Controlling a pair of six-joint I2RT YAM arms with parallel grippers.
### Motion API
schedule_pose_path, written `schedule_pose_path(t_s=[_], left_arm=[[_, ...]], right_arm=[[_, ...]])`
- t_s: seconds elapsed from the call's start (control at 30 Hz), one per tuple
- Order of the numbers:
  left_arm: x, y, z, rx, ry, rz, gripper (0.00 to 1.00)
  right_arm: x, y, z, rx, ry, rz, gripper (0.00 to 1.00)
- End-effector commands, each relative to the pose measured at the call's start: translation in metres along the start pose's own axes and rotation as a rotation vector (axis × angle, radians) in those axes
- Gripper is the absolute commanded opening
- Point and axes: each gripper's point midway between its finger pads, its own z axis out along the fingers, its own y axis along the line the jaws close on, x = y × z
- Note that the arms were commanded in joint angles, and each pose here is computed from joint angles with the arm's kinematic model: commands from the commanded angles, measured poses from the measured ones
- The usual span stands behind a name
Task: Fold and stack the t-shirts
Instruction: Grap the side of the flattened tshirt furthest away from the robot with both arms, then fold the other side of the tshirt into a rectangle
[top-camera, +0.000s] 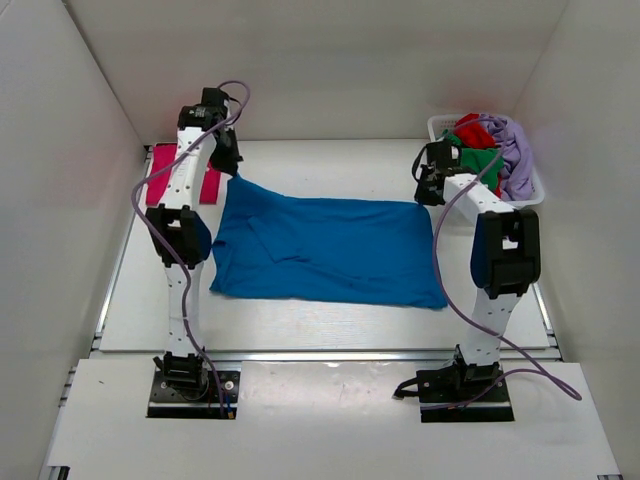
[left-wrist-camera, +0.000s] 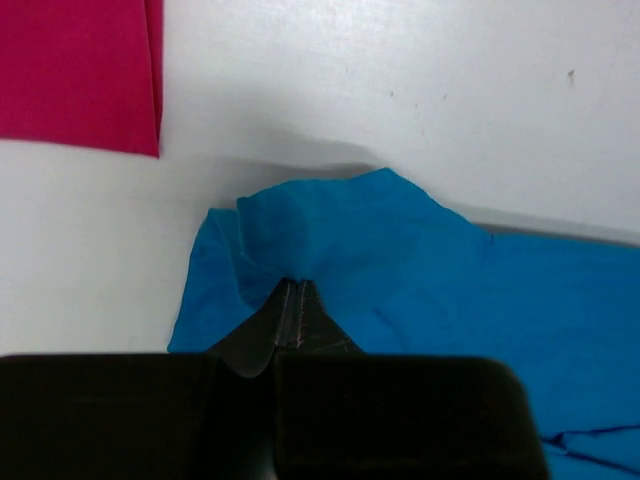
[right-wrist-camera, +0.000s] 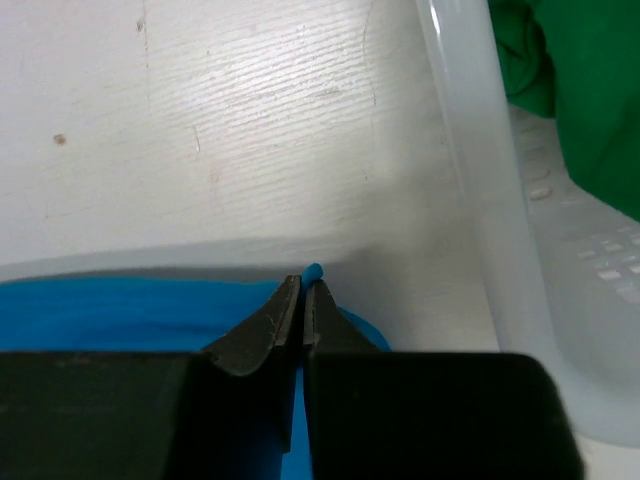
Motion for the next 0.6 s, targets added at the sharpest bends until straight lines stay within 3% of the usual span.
schedule_pose_path(t_s=[0.0,0.13,0.33,0.57], left_arm=[[0.021,-0.01,-0.035,-0.03,0.022,0.055,0.0],[0.063,-0.011,-0.031,-0.126,0.09,0.126,0.0],[0.111,0.02,-0.035,-0.029,-0.013,0.013,0.0],[0.154,0.056,-0.037,-0.057,-0.009,0.009,0.0]], right_arm=[[-0.019,0.0,-0.019,-0.047,-0.074,-0.006,0.0],[-0.004,-0.003,-0.021,-0.064,-0.051,-0.009,0.0],[0.013,-0.005,-0.031,-0.088,-0.051,-0.027,0.0],[0.028,-0.016,-0.046,-0.113,-0.07,-0.025,0.0]])
